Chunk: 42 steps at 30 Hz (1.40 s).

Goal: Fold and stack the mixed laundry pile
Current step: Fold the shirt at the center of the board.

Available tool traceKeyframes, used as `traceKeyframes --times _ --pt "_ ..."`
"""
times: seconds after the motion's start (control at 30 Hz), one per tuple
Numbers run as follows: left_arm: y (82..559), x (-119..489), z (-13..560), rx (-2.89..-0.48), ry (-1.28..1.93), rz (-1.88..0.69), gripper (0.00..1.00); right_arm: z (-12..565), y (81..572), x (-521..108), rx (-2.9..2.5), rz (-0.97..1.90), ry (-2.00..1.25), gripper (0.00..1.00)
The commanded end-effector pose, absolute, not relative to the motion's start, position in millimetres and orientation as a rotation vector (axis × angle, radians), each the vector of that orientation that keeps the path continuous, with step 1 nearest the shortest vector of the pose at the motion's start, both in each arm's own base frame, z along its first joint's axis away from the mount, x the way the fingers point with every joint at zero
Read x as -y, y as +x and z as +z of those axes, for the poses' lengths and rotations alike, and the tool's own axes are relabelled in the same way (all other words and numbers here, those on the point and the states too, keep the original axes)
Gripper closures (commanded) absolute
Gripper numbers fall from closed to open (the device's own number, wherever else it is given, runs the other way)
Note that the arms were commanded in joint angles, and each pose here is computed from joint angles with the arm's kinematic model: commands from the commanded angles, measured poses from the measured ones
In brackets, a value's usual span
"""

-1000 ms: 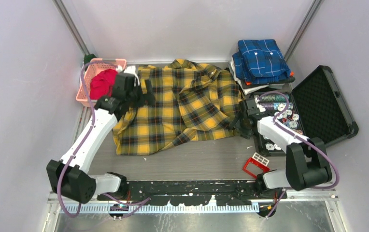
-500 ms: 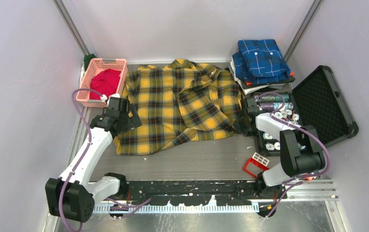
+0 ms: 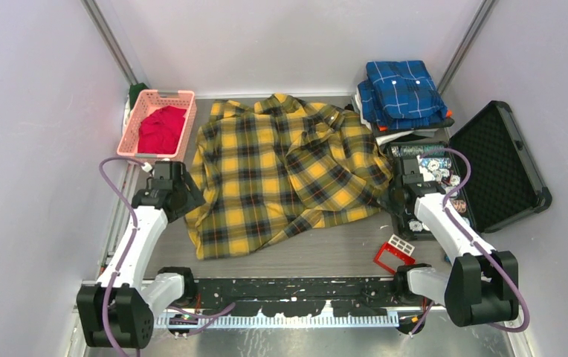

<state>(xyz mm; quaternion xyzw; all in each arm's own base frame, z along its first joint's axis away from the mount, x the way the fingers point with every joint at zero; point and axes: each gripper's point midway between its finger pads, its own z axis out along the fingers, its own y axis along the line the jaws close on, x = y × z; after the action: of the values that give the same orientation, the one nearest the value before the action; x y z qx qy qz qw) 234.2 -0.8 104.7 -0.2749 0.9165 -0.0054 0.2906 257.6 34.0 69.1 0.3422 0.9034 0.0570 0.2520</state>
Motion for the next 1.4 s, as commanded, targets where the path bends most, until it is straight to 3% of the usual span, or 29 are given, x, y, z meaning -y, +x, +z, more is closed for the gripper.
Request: traceKeyframes --times 0.0,0.07,0.23,0.4,0.7,0.77,0.9,0.93,1.2,1.3,1.37 --pt "266.4 33.6 108.1 -2.446 -0.564 -0.226 0.36 53.8 231.6 -31.4 -2.523 0.111 0.975 0.99" --pt "275.0 49.5 104.1 -2.499 -0.477 -0.245 0.36 52.3 232.2 -32.0 -2.528 0.114 0.971 0.99" --pt "307.4 55.4 104.4 -2.482 -0.337 0.093 0.30 50.7 234.5 -33.4 -2.540 0.119 0.956 0.99" --pt "345.9 45.5 93.3 -2.496 -0.269 0.267 0.33 51.9 234.0 -34.9 -2.539 0.134 0.946 0.99" --pt "378.3 50.3 50.3 -2.602 -0.254 0.258 0.56 51.2 234.2 -37.4 -2.545 0.153 0.935 0.99" --pt "381.5 49.6 47.6 -2.603 -0.256 0.272 0.66 51.0 234.4 -37.9 -2.549 0.154 0.930 0.99" --pt "380.5 38.2 50.7 -2.583 -0.280 0.357 0.98 49.9 234.2 -38.3 -2.553 0.156 0.929 0.99" --pt "379.2 33.7 53.0 -2.571 -0.293 0.380 1.00 50.2 234.6 -38.4 -2.551 0.157 0.929 0.99" --pt "367.0 -38.8 63.9 -2.526 -0.566 0.502 0.99 48.3 234.7 -37.8 -2.559 0.148 0.930 0.99" --pt "361.1 -63.9 58.6 -2.525 -0.684 0.525 0.88 47.5 234.8 -38.0 -2.564 0.147 0.930 0.99" --pt "358.6 -78.7 59.1 -2.511 -0.750 0.542 0.70 47.3 234.8 -38.2 -2.566 0.146 0.929 0.99"
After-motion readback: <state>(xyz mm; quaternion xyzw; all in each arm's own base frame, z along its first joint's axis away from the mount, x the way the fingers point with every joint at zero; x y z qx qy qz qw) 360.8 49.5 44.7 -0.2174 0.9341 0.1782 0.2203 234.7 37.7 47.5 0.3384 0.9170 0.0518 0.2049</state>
